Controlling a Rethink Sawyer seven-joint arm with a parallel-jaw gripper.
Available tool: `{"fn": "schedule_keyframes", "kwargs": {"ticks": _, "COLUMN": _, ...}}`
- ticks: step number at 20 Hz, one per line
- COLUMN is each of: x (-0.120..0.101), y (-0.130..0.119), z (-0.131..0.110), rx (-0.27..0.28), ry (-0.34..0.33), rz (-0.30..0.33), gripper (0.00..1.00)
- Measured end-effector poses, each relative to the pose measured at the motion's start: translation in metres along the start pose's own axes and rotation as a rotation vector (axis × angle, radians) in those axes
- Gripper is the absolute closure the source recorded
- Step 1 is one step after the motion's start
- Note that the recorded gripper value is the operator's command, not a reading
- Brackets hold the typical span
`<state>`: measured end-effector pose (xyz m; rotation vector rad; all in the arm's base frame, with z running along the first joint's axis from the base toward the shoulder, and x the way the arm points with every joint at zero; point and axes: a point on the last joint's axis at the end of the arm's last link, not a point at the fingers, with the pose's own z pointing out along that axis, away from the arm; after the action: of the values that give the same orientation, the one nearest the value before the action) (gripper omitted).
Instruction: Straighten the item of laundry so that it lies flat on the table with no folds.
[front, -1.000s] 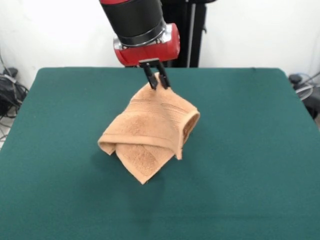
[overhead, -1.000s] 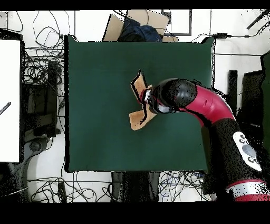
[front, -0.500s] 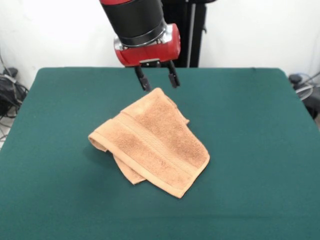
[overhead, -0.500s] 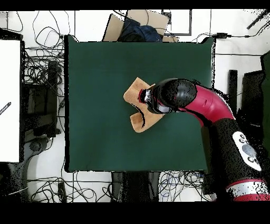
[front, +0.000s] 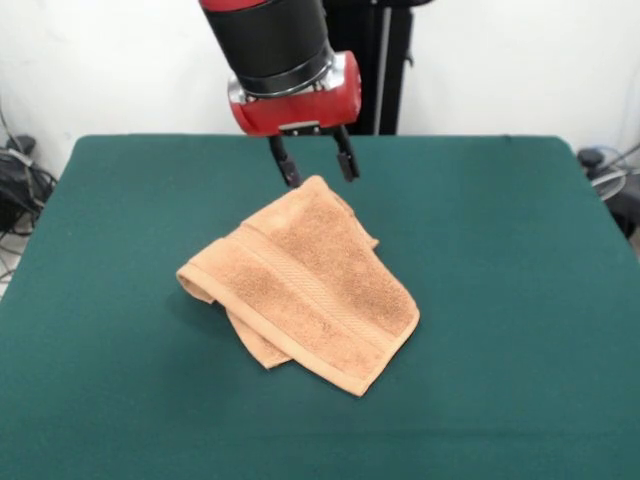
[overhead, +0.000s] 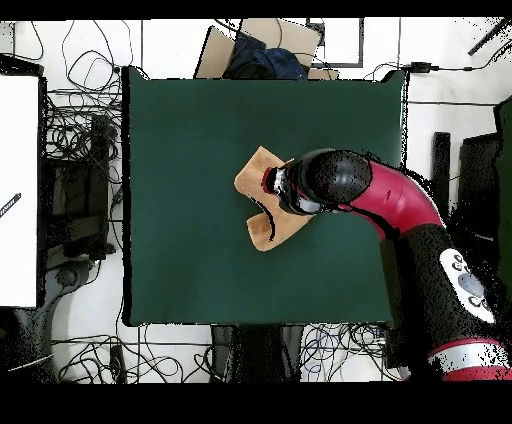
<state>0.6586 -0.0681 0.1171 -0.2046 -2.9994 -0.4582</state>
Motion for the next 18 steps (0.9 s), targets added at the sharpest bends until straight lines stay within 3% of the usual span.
{"fn": "schedule_keyframes", "kwargs": {"ticks": 7, "x": -0.007, "y": 0.016, "z": 0.008, "rx": 0.016, "ry": -0.074, "rz": -0.026, "gripper": 0.0}}
{"fn": "schedule_keyframes", "kwargs": {"ticks": 11, "x": -0.006, "y": 0.03, "z": 0.012, "rx": 0.038, "ry": -0.032, "rz": -0.075, "gripper": 0.0}}
{"fn": "schedule_keyframes", "kwargs": {"ticks": 18, "x": 0.002, "y": 0.026, "z": 0.018, "rx": 0.053, "ry": 0.019, "rz": -0.094, "gripper": 0.0}}
